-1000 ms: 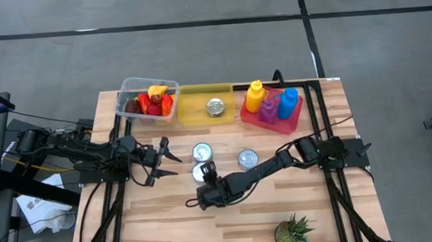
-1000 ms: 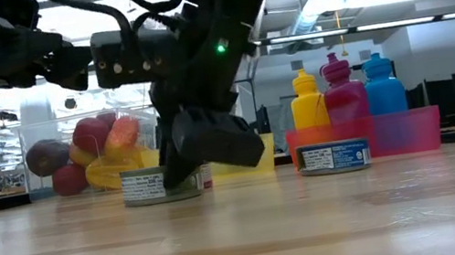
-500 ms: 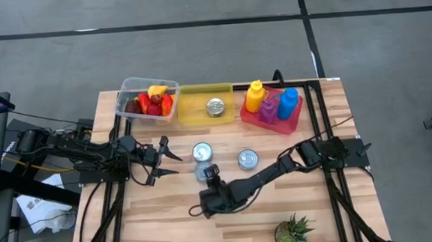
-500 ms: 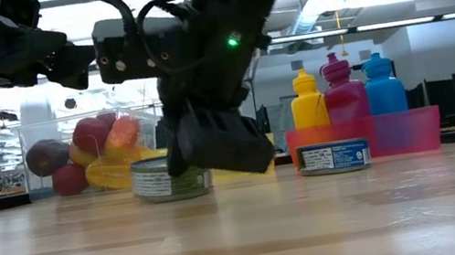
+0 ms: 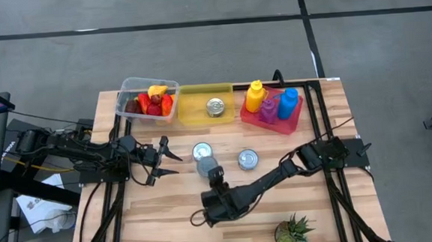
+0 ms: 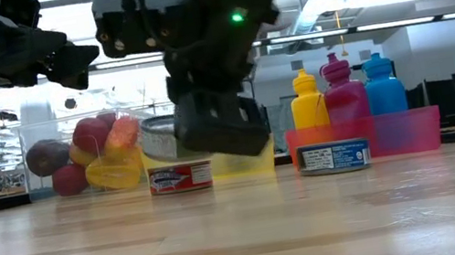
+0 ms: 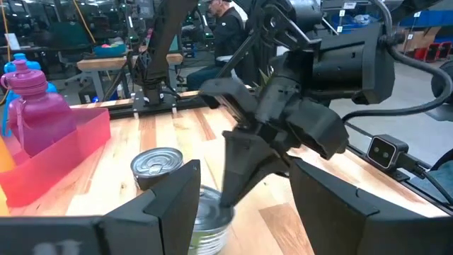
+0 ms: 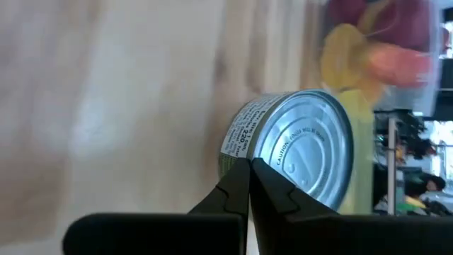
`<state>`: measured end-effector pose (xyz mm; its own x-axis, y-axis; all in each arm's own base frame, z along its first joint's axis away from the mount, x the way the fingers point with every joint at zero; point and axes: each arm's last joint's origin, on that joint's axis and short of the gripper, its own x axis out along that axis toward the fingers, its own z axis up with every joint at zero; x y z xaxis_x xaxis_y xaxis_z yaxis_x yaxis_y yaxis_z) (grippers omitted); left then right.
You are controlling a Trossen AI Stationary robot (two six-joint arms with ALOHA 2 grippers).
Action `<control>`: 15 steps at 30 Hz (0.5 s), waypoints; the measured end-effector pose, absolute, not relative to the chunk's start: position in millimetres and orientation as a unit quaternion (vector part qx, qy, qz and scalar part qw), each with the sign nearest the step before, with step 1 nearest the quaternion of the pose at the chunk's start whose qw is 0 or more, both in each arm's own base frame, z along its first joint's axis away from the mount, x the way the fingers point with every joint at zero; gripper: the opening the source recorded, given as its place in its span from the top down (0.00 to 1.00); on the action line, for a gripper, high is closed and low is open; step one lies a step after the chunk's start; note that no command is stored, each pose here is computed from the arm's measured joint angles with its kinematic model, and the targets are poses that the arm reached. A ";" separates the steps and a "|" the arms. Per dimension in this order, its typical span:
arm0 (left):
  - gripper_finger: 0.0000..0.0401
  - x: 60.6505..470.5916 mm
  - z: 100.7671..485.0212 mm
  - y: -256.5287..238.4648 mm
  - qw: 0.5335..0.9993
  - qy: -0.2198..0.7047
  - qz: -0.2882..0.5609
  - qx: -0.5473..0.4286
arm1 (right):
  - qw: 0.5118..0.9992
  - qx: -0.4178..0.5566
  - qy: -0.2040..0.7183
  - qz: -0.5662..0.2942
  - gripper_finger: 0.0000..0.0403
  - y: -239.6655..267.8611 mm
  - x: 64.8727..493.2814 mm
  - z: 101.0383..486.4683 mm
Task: Pick & Place Food Item
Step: Put the green tuna can into the yellow bin
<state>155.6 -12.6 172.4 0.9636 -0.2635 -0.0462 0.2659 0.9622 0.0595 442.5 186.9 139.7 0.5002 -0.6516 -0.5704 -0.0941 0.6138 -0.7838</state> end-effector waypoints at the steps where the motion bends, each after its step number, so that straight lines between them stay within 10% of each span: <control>1: 0.48 155.6 172.4 -12.6 0.990 0.019 -0.134 0.033 | 0.768 -0.399 0.465 -0.186 1.00 183.5 445.2 142.3; 15: 0.48 155.7 172.5 -12.6 0.991 0.021 -0.134 0.020 | 0.704 -0.385 0.543 -0.248 1.00 52.1 483.3 181.4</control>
